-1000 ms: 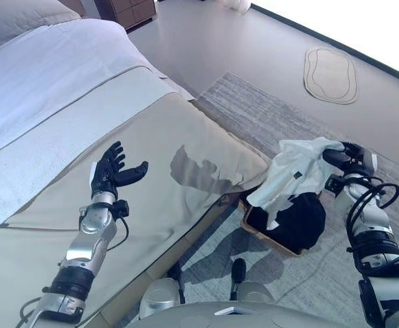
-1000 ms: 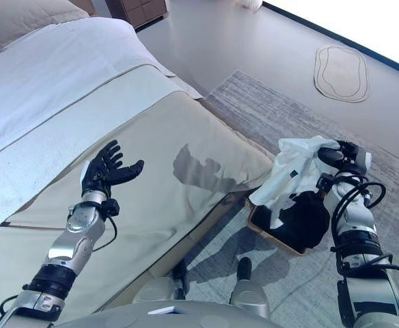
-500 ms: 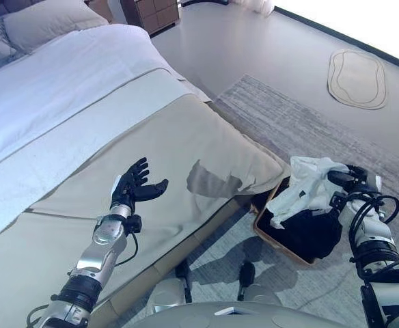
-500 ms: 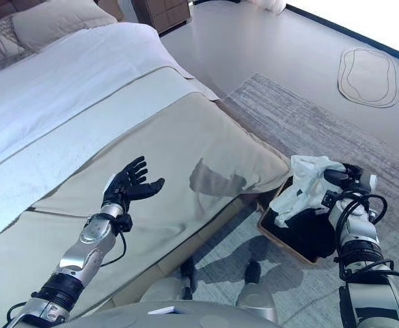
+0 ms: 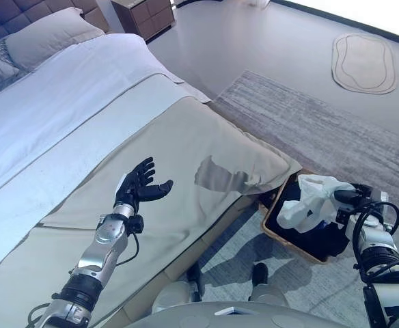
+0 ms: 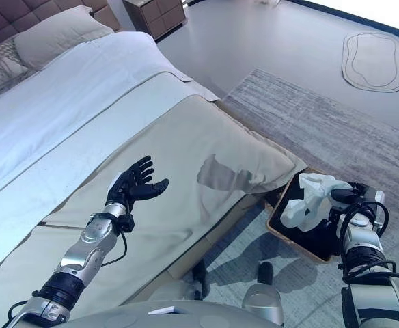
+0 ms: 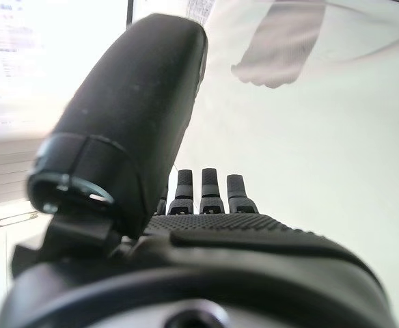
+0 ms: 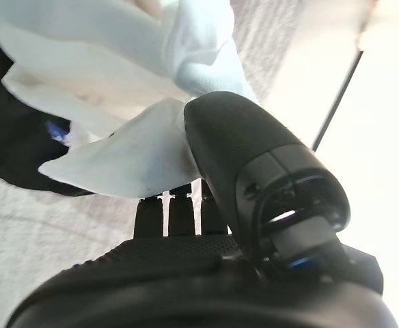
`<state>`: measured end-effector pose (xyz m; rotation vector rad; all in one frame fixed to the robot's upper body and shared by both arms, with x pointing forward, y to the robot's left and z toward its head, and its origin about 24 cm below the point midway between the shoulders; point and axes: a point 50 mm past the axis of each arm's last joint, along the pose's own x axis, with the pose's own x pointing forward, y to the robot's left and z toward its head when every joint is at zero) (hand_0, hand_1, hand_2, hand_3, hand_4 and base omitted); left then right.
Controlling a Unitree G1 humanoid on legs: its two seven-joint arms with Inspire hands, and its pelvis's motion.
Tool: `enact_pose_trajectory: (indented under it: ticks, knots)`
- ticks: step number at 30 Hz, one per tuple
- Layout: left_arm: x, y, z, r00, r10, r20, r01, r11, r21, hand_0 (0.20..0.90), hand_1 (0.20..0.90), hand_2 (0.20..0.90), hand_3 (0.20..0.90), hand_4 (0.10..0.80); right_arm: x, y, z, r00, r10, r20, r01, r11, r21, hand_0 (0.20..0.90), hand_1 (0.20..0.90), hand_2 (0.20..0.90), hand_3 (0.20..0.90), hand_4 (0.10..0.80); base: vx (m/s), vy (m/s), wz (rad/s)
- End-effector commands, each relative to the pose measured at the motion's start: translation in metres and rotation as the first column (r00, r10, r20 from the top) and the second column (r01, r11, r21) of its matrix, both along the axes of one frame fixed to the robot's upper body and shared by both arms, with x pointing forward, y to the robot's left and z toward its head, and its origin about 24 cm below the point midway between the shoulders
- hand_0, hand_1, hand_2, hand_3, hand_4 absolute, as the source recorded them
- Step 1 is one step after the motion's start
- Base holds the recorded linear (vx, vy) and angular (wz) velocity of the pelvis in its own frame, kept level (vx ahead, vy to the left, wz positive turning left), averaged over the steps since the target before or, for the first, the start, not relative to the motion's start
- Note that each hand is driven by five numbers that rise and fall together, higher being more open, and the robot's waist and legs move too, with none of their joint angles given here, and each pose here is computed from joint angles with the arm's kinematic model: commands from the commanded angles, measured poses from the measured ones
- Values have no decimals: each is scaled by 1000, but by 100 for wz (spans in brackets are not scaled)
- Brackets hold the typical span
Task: Pick up the clothes from the bed and place them into the basket
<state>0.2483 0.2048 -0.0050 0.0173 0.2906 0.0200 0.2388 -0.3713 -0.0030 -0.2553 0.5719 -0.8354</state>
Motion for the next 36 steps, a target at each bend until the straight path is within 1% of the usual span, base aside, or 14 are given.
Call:
enact_pose_trajectory:
  ticks: [1,2,8,12,21,29,32,34,35,36]
  knots:
    - [22,-3,42,976,-24,217,25,1000,-1,900,900,900,900,800,31,-25,72,978,48,205,-12,985,-175,679,679,679,642,542,0,0,0]
    - [22,-3,42,975,-26,219,27,1000,-3,900,900,900,900,800,31,-26,72,978,60,201,-23,983,-180,900,900,900,900,800,0,0,0]
    - [20,-3,42,974,-37,221,40,999,-6,900,900,900,900,800,22,-30,66,984,82,160,-43,972,-231,900,900,900,900,800,0,0,0]
    - [19,-3,40,976,-32,214,35,999,-8,900,900,900,900,800,19,-27,59,984,87,158,-50,974,-222,900,900,900,900,800,0,0,0]
    - [15,-2,31,984,-25,178,27,1000,-7,900,900,900,900,800,25,-4,50,975,162,153,-123,963,-239,900,900,900,900,800,0,7,0]
    - [6,7,16,992,9,129,-9,1000,1,900,900,900,900,800,32,33,37,944,254,208,-214,957,-196,900,900,900,900,800,-2,23,1]
    - [2,8,8,994,29,107,-30,1000,3,900,900,900,900,800,37,55,32,918,316,240,-277,944,-181,900,900,900,900,800,-8,41,1]
    - [-3,8,0,995,39,92,-39,999,-8,900,900,900,900,800,39,82,27,877,409,252,-363,908,-210,900,900,900,900,800,4,61,3]
    - [-4,8,-1,995,39,89,-39,999,-12,900,900,900,900,800,39,87,26,867,430,251,-382,898,-219,900,900,900,900,800,8,69,6]
    - [-8,7,-5,996,32,85,-29,999,-30,900,900,900,900,800,36,101,22,842,477,252,-426,874,-232,900,900,900,900,800,6,46,6]
